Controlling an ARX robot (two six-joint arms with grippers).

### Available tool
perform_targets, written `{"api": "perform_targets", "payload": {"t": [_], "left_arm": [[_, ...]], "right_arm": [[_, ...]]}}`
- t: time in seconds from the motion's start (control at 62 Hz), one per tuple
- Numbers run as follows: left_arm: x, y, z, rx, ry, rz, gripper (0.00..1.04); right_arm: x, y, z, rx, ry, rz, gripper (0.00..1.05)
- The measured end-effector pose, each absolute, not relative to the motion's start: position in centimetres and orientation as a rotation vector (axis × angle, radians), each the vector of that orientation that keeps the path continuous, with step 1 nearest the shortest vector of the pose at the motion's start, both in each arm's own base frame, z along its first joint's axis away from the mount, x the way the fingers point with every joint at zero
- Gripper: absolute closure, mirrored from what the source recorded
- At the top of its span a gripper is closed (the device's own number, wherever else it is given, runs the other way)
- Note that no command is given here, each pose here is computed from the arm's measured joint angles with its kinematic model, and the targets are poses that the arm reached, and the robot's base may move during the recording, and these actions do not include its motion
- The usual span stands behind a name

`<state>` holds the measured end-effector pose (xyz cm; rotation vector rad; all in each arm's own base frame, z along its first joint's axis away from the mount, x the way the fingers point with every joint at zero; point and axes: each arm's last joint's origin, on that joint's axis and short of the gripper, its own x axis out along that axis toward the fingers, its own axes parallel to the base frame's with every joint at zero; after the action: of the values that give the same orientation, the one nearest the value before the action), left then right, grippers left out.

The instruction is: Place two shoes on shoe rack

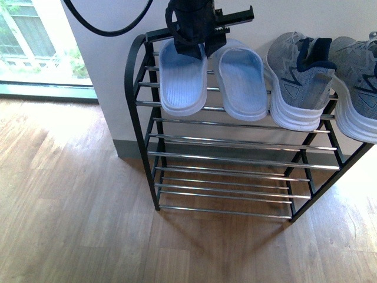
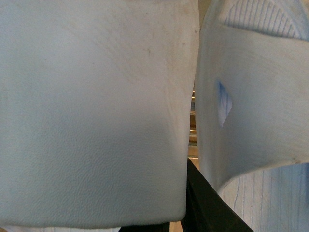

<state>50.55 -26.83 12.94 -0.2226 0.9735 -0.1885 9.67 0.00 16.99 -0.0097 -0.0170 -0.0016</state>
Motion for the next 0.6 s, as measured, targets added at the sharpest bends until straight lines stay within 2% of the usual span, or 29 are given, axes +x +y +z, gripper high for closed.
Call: {"api": "perform_targets", "payload": {"t": [0.081, 0.177, 0.242, 0.306, 0.371, 0.435, 0.597], "left_arm": [[50.4, -26.7, 13.1, -0.221, 0.973, -0.186, 0.78], [49.8, -26.3, 13.8, -0.215, 0.975, -0.189, 0.55], [49.6, -26.2, 14.5, -0.214, 0.969, -0.19, 0.45], [49.2, -25.9, 15.6, -0.212, 0.953, -0.185, 0.35], [48.4, -25.2, 17.8, -0.215, 0.903, -0.185, 0.19], [47.6, -24.4, 19.6, -0.21, 0.859, -0.167, 0.09], [45.1, -21.1, 24.0, -0.176, 0.722, -0.056, 0.09]], "right_arm": [[9.7, 0.0, 17.0, -0.01, -0.016, -0.002, 0.09], [9.7, 0.0, 17.0, -0.01, -0.017, -0.002, 0.09], [9.7, 0.0, 17.0, -0.01, -0.017, -0.002, 0.09], [9.7, 0.0, 17.0, -0.01, -0.017, -0.002, 0.09], [9.7, 0.0, 17.0, -0.01, -0.016, -0.002, 0.09], [9.7, 0.0, 17.0, -0.01, -0.017, -0.002, 0.09], [9.7, 0.0, 17.0, -0.01, -0.017, -0.002, 0.09]]}}
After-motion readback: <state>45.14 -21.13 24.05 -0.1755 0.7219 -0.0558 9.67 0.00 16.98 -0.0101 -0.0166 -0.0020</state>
